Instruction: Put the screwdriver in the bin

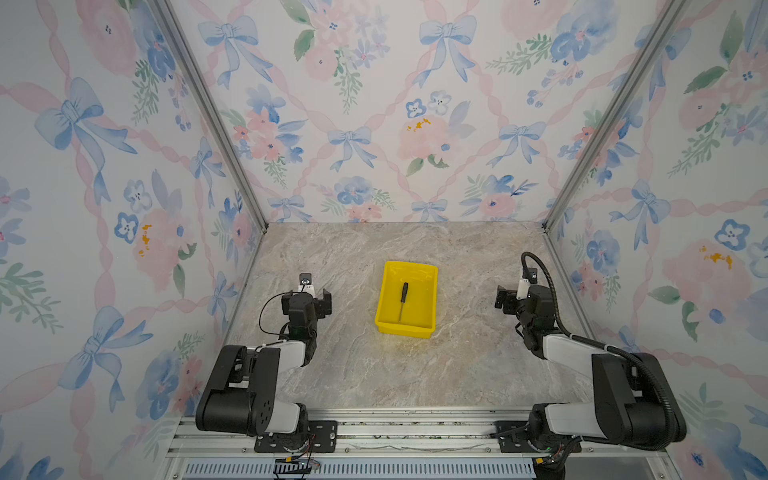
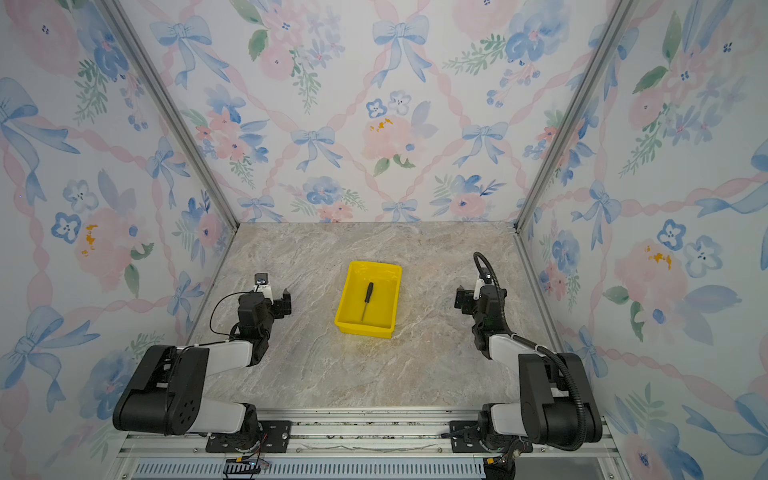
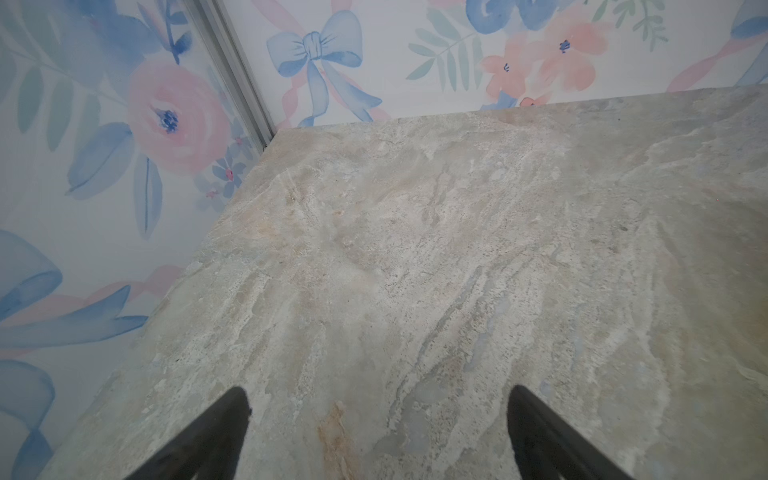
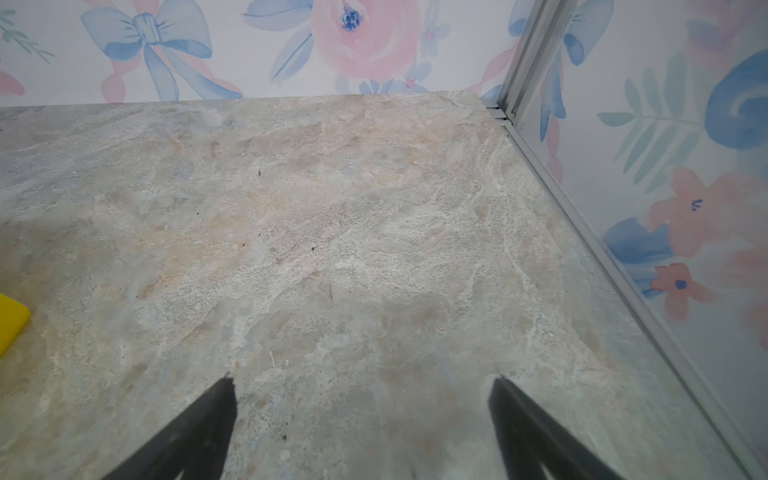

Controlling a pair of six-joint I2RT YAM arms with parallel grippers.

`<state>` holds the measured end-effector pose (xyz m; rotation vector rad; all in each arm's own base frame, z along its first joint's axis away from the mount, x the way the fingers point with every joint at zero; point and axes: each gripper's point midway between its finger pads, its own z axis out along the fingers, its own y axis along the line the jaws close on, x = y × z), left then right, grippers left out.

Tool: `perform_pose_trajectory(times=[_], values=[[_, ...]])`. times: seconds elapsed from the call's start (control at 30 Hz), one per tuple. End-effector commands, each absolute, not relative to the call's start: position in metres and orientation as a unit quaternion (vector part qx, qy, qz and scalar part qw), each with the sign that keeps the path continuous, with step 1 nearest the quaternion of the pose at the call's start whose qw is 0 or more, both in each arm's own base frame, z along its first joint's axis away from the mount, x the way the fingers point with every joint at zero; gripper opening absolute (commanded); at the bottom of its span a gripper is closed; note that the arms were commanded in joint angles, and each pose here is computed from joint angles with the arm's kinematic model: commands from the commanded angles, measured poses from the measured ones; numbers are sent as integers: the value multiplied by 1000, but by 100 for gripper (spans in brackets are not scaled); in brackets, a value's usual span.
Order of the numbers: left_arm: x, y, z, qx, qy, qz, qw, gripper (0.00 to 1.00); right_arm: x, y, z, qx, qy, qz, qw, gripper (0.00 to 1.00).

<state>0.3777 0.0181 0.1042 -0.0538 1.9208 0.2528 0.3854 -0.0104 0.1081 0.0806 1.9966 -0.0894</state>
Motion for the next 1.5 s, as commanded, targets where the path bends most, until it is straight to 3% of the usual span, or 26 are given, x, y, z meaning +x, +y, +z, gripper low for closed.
perform_pose_trajectory(times=[0.0, 1.47], values=[[387, 17, 117, -38, 796, 80, 599, 97, 394, -8, 117, 28, 823, -28, 566, 97], [377, 5, 107, -8, 772, 48, 634, 98, 398, -6, 98, 30, 813, -58, 579, 97]])
